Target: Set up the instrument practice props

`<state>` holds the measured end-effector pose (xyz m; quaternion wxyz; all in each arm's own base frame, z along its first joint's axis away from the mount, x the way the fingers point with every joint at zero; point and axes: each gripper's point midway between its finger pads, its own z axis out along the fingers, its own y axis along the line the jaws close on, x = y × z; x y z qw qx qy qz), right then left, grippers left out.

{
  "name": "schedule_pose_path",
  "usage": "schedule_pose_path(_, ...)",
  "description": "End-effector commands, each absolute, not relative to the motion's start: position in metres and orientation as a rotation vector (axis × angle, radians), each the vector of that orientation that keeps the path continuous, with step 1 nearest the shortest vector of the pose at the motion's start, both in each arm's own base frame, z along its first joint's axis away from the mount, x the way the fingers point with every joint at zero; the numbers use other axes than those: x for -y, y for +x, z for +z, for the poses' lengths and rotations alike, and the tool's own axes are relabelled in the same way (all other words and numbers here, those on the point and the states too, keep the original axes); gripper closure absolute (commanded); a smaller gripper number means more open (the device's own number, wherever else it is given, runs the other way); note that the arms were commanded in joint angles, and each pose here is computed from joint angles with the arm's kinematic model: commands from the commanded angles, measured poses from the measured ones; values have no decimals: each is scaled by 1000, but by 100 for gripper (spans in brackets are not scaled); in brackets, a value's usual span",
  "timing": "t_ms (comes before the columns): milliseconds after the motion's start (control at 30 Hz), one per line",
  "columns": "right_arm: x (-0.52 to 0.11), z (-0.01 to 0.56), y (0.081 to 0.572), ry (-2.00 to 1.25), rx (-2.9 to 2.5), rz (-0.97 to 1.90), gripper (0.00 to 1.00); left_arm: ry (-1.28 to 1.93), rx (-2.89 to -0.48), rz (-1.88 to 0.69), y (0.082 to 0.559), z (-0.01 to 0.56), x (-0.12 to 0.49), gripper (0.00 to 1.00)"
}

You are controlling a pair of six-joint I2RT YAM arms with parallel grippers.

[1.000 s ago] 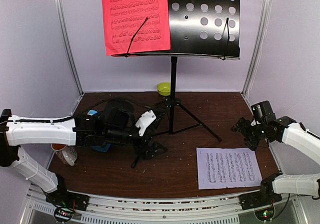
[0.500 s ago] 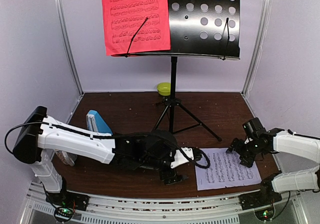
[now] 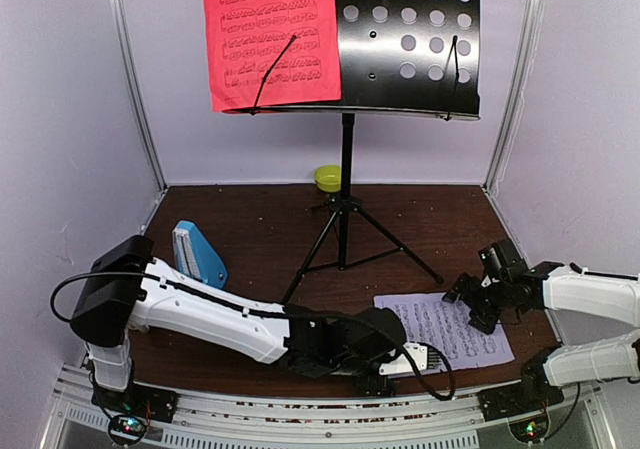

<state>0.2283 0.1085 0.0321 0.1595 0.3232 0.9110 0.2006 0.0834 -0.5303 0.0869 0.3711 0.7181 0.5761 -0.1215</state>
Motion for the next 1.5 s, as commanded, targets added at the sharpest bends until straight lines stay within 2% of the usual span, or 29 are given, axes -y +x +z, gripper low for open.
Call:
schedule_pose_path(0,-101,-2,185,1030,-2745,476,8,1827,-1476,-261,82,82,547,15)
schedule_pose_path(400,-109,2,175,1097,-2728,482,7,1862,-1514,-61,92,43,553,16)
schedule_pose_path(767,-113,-2,167,1094,-2798,412,8,1765,-1486,230,120,31,547,31)
schedule_pose_path(833,-114,-3,165,1083,-2811,398,9,1724,-1474,245,125,37,550,35)
schedule_pose_path(1067,-120,-3,165,1064,-2835,401,10,1775,-1408,146,111,33,572,37)
schedule_pose_path(1267,-122,-4,163,1032,-2852,400,10,1831,-1330,116,104,28,581,54)
schedule_pose_path(1467,-126,6,170,978,-2839,435,12,1879,-1308,153,105,21,574,83)
